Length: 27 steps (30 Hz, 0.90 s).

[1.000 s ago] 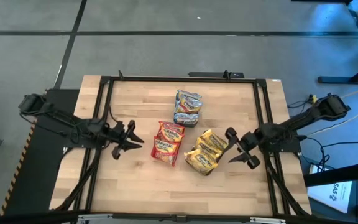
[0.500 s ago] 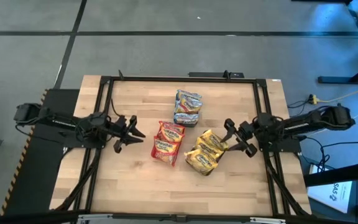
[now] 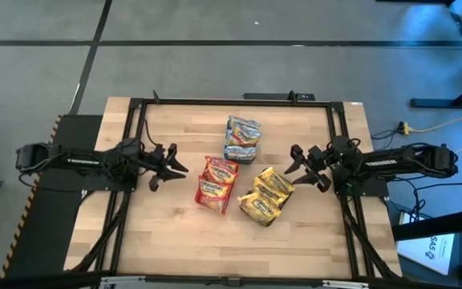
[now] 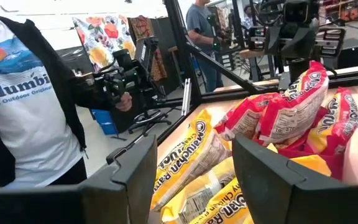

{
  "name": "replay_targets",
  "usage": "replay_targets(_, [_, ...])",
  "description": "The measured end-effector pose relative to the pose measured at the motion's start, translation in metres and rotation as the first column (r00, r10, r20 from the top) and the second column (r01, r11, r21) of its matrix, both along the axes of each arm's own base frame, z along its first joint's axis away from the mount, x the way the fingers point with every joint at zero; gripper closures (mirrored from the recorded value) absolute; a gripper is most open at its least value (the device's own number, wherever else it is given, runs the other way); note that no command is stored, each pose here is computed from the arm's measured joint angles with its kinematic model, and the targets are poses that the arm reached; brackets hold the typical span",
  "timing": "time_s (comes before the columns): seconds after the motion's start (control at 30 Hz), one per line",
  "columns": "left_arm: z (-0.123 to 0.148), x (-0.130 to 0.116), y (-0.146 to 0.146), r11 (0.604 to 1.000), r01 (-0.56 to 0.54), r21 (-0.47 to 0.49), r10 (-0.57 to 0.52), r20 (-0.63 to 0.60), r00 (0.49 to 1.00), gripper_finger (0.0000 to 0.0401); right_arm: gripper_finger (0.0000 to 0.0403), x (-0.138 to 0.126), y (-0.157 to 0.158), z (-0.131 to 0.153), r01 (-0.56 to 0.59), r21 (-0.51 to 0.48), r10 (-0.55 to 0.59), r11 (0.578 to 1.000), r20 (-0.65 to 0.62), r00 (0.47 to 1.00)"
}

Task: Sort Maruchan noodles
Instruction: Return to Home Position

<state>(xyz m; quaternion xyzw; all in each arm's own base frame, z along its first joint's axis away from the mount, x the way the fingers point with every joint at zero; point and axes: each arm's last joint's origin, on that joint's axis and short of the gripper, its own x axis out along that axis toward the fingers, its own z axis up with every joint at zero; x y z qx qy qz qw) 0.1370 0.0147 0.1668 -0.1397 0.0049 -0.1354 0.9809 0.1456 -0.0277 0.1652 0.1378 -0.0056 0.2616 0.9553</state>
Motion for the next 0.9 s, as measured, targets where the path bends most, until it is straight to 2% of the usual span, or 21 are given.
replay_targets(0.1, [-0.001,0.0,0.002,1.0,-0.009,0.004,0.009,-0.012,1.0,0.0299,0.0198,0.0,0.0,0.0,0.015,0.004,-0.015,1.0,-0.001,1.0])
replay_targets(0.33, [0.0,0.0,0.003,0.991,-0.03,-0.134,0.025,-0.04,0.999,0.0299,0.0198,0.001,-0.002,0.0,0.083,0.014,-0.083,0.996,-0.004,0.997])
replay_targets(0.47, [0.0,0.0,0.004,0.988,-0.061,-0.143,0.056,-0.042,0.998,0.0299,0.0198,0.002,-0.003,-0.002,0.129,0.024,-0.128,0.991,-0.027,0.991])
replay_targets(0.73, [-0.001,0.0,0.007,0.975,-0.17,-0.142,0.166,-0.044,0.985,0.0299,0.0198,0.002,-0.003,-0.006,0.133,0.03,-0.13,0.991,-0.069,0.989])
replay_targets(0.83, [-0.001,0.001,0.007,0.972,-0.187,-0.142,0.183,-0.044,0.982,0.0299,0.0198,0.002,-0.004,-0.015,0.147,0.045,-0.138,0.988,-0.164,0.977])
replay_targets(0.9, [-0.001,0.001,0.008,0.971,-0.192,-0.142,0.187,-0.046,0.981,0.0299,0.0198,-0.003,0.0,-0.022,0.174,0.021,-0.163,0.984,-0.254,0.953])
